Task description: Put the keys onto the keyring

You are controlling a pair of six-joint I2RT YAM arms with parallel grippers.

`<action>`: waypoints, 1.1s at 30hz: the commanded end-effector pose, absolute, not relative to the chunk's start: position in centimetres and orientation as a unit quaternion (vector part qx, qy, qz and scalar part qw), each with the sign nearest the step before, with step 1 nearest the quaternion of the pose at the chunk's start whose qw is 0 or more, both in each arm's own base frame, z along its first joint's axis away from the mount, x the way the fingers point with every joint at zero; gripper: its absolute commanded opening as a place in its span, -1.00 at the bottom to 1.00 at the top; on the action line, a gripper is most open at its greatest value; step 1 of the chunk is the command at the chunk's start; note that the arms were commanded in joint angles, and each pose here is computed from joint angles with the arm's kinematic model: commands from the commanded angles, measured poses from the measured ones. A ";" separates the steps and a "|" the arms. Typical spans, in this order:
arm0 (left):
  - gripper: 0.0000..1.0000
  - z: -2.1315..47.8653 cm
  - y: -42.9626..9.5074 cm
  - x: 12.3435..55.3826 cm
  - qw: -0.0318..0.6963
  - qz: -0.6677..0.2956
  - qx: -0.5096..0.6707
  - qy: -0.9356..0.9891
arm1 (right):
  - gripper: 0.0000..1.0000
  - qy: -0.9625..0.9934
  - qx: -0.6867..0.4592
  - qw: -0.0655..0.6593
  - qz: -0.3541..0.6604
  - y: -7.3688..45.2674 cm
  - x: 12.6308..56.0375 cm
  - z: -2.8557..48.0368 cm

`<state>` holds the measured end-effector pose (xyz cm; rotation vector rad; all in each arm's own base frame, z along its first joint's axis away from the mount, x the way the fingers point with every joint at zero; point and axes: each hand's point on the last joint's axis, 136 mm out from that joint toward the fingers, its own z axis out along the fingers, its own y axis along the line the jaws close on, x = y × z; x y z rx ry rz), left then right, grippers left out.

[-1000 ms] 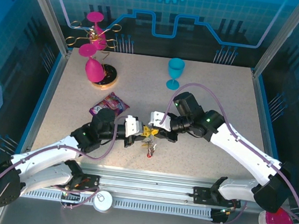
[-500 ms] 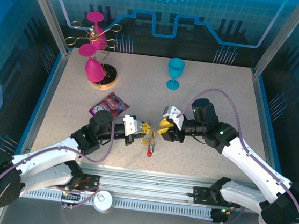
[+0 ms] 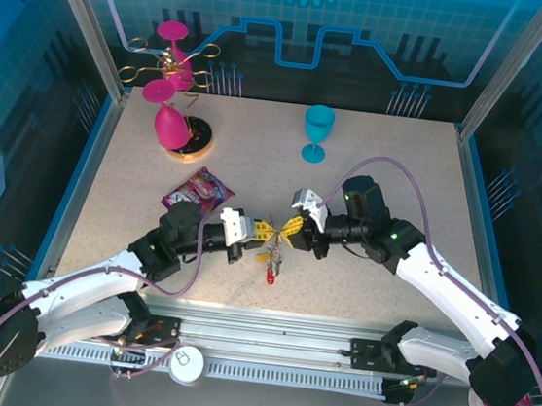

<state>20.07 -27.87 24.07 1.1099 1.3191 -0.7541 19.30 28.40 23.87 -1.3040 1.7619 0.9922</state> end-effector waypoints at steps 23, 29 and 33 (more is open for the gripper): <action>-1.00 26.8 -27.7 19.9 0.636 -0.341 0.445 0.530 | -0.31 0.664 -0.501 0.418 0.366 27.6 20.2 25.5; -1.00 26.7 -27.8 19.8 0.632 -0.347 0.446 0.530 | -0.25 0.633 -0.519 0.437 0.374 28.0 19.6 25.7; -1.00 26.9 -27.8 19.7 0.632 -0.351 0.446 0.528 | -0.24 0.616 -0.533 0.441 0.377 28.7 19.4 25.9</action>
